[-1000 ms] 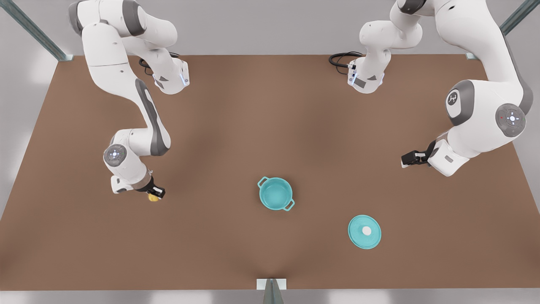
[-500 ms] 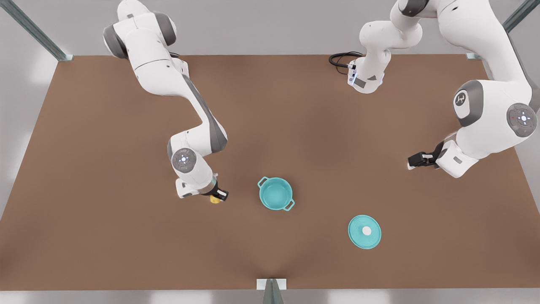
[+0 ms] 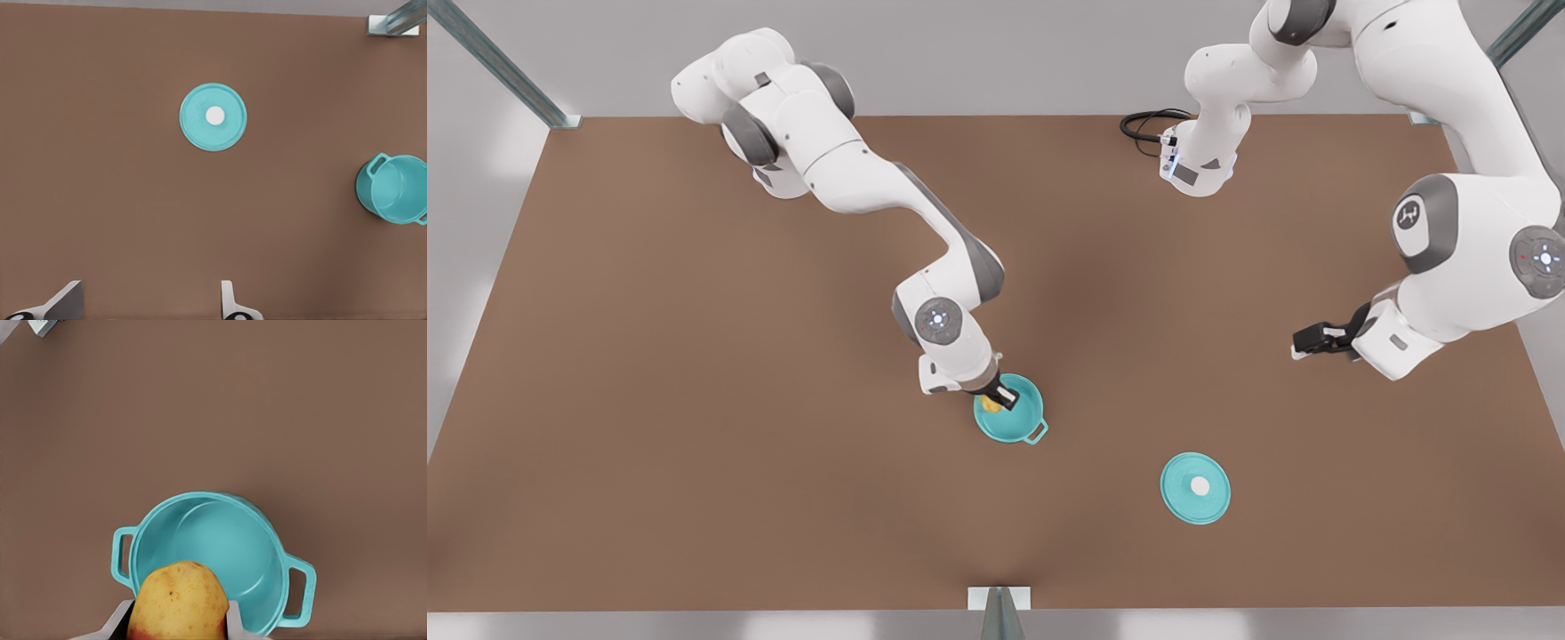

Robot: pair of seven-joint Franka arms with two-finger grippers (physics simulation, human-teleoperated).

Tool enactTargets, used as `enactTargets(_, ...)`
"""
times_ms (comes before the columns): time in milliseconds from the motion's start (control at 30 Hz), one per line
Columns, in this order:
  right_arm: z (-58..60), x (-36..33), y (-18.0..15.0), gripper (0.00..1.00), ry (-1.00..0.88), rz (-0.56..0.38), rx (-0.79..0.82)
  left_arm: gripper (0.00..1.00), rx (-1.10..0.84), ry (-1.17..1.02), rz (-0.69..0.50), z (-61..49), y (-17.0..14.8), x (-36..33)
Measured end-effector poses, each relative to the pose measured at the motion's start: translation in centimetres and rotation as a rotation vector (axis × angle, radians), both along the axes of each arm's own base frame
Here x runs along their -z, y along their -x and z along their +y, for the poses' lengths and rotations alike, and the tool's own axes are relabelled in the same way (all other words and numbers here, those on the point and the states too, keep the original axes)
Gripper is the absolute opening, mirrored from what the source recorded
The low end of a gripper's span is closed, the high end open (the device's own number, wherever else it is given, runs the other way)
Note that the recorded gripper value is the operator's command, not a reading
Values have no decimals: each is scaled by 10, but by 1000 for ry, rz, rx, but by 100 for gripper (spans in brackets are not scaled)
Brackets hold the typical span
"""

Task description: Open the pot lid and put the potato into the pot

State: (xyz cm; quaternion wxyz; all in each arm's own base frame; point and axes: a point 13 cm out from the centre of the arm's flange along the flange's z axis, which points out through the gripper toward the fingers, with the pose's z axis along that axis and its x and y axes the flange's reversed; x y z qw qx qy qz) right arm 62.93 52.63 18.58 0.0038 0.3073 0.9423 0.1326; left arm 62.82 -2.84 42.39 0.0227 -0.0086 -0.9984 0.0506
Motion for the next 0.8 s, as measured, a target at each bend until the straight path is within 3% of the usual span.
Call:
enactTargets(300, 15, 58, 4, 53, -2, 11, 111, 100, 17, -3, 4, 3, 0, 2)
enactTargets(333, 15, 58, 3, 100, -5, 10, 121, 100, 19, -4, 4, 3, 0, 2)
enactTargets(500, 11, 53, -5, 100, -11, -1, 164, 100, 26, -6, 3, 3, 0, 2)
enactTargets(567, -12, -6, -31, 100, -29, -43, 199, 100, 28, -6, 2, 3, 0, 2)
enactTargets(667, -193, -96, -101, 100, 9, -22, 357, 100, 31, -6, 2, 3, 0, 2)
enactTargets(733, -362, -108, -110, 100, 107, 43, 444, 100, 32, -6, 3, 3, 0, 3)
enactTargets(800, -489, -108, -91, 100, 200, 108, 458, 100, 35, -5, 3, 3, 0, 3)
